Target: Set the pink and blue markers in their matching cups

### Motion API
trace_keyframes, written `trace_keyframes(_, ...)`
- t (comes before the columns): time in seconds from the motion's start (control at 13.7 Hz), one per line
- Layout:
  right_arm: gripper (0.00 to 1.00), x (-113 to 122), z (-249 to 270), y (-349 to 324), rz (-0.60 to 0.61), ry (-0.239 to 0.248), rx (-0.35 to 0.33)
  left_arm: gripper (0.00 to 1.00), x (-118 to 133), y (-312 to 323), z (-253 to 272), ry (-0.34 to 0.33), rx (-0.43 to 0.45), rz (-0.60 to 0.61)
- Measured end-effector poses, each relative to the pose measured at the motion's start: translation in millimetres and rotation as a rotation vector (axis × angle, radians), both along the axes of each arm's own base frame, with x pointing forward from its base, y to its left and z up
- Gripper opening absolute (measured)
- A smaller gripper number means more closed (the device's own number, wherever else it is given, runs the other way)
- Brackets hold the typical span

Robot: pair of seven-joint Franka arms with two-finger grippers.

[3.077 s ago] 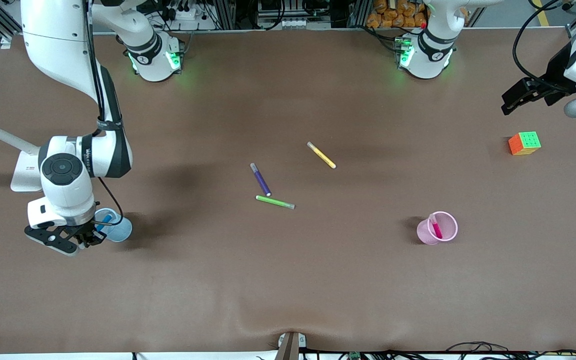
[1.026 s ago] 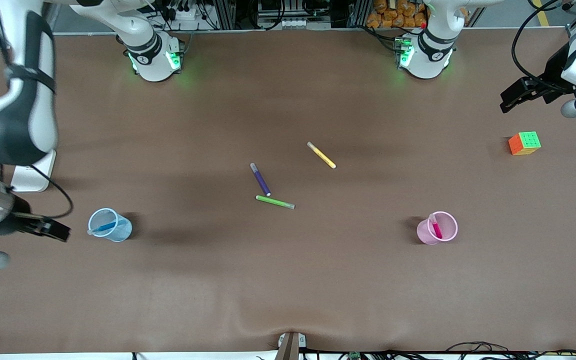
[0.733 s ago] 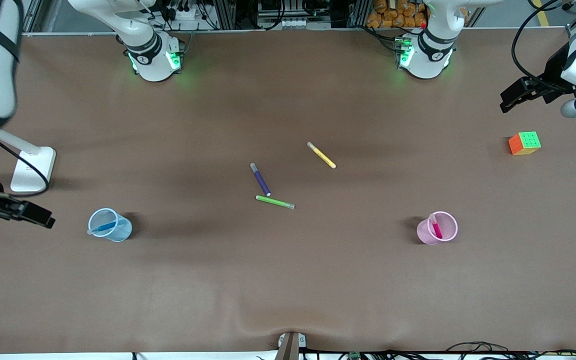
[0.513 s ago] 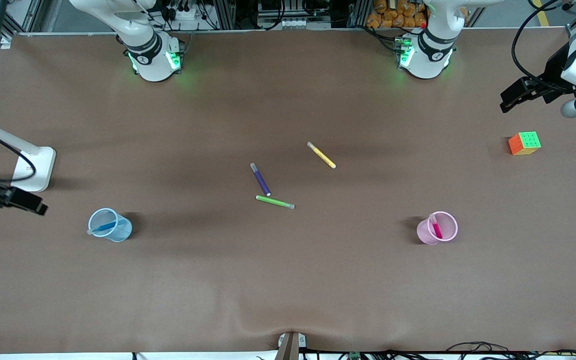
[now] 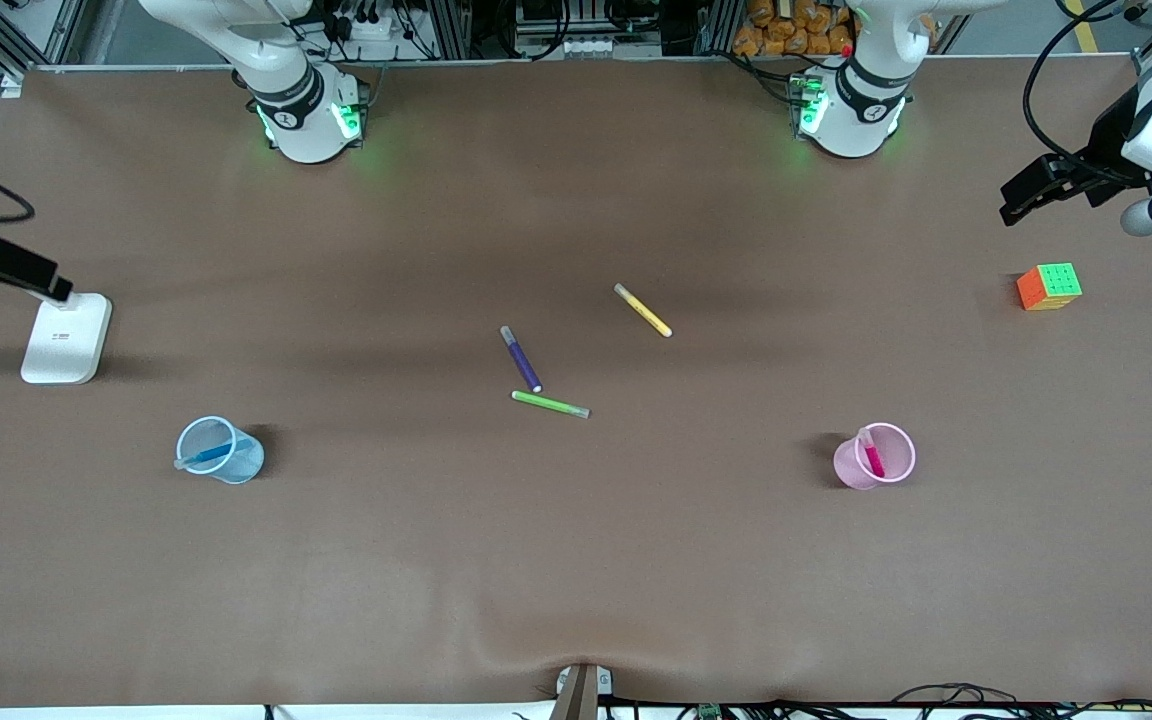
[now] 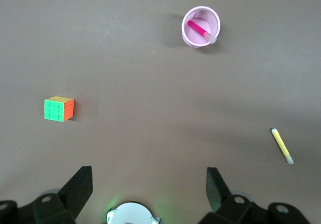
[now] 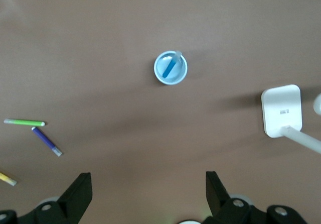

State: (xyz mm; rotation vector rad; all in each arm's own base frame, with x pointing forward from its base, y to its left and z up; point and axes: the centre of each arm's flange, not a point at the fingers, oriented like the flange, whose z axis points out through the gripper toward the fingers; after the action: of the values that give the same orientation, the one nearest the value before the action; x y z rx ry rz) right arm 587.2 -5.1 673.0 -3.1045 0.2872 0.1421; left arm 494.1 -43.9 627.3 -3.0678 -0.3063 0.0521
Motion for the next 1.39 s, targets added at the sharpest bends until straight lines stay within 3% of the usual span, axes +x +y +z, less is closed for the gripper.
trace_keyframes(0.66,1.00,-49,-35,-14,0.000,-0.018,0.016,1.00,0,0,0,0.002,0.000,-0.001)
trace_keyframes(1.03,1.00,-51,-37,-24,0.129,-0.032,0.001,1.00,-1,0,-1,0.009,0.001,-0.005)
trace_keyframes(1.39,1.00,-45,-21,-34,0.207,-0.086,-0.009,1.00,-1,0,3,0.001,0.000,-0.007)
